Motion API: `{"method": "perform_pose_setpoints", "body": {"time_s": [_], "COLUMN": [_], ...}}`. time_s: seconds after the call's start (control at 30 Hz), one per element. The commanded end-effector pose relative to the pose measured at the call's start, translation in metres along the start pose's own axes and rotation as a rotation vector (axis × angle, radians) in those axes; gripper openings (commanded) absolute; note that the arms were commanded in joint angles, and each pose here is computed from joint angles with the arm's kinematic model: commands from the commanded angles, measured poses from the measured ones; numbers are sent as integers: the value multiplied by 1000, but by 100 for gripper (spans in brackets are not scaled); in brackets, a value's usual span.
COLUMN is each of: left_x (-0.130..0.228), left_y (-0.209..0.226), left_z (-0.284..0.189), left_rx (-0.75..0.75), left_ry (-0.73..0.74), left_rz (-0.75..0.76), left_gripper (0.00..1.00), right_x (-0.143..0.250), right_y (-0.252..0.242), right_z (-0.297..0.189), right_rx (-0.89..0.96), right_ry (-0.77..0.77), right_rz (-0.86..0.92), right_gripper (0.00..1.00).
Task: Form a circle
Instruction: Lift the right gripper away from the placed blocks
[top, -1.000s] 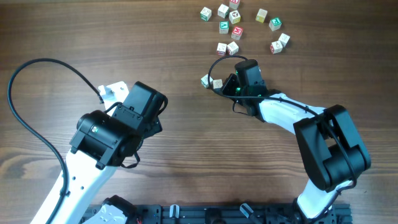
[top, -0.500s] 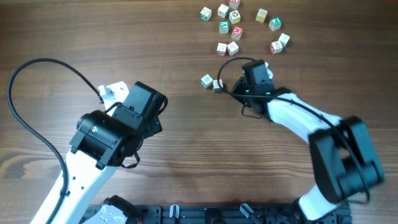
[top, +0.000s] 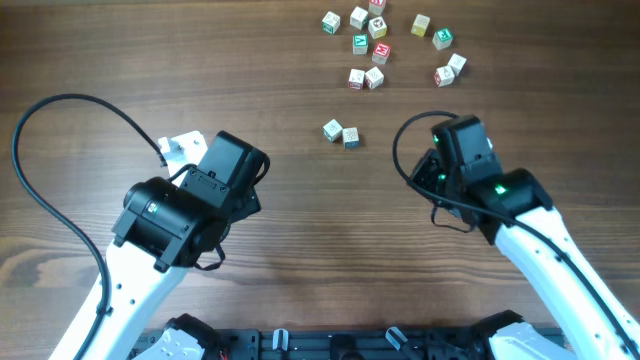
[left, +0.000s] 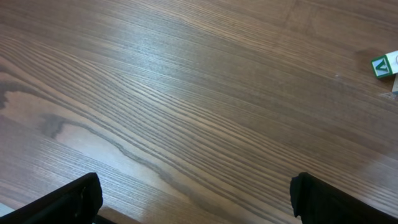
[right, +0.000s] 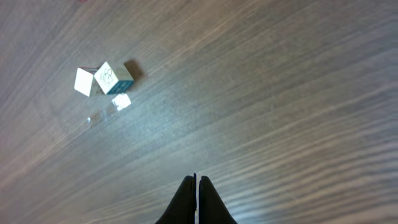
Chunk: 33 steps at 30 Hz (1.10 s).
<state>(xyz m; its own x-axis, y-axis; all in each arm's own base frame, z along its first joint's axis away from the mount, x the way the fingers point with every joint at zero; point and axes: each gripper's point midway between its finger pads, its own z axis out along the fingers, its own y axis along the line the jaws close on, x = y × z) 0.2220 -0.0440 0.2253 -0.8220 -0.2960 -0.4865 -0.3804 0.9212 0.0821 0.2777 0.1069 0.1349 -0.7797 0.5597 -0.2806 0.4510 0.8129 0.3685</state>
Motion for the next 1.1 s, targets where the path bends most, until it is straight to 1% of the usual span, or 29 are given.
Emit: {"method": "perform_pose_setpoints", "body": {"time_s": [0.0,0.07,0.2,0.6,0.63,0.67,0.7,0.77,0.83,1.0,1.07], "left_x": [0,0,0,0,0,0,0,0,0,0,0], "left_y": [2,2,2,2,2,2,2,2,2,2,2], "left_z": [0,0,0,0,0,0,0,0,0,0,0], "left_rx": [-1,-1,-2,-1,-1,-1,-1,-1,-1,-2,-1], "left_ry": [-3,-3,-4,-4,-3,-3,-3,-3,-4,-4,-4], "left_rz": [1,1,1,1,1,1,1,1,1,1,1], "left_gripper": [100,100,100,100,100,100,100,100,100,100,100], "right_x": [2,9,18,17,15,13,8,1,-8,-30,-36], "right_y": [2,6,-1,1,3,6,13,22,33,63,70], "right_z": [-10,-11,-11,-11,-11,-12,-13,-16,-22,-36,-36], "right_rx": [-23,-49,-27,-32,-42,-53,-83,-112,-149,-243,-265], "right_ry": [1,43,80,77,69,61,37,9,-25,-128,-150], "right_rz": [-16,-16,-16,-22,-37,-55,-119,-173,-193,-263,-266], "right_gripper": [5,4,5,5,8,13,23,36,47,63,65]}}
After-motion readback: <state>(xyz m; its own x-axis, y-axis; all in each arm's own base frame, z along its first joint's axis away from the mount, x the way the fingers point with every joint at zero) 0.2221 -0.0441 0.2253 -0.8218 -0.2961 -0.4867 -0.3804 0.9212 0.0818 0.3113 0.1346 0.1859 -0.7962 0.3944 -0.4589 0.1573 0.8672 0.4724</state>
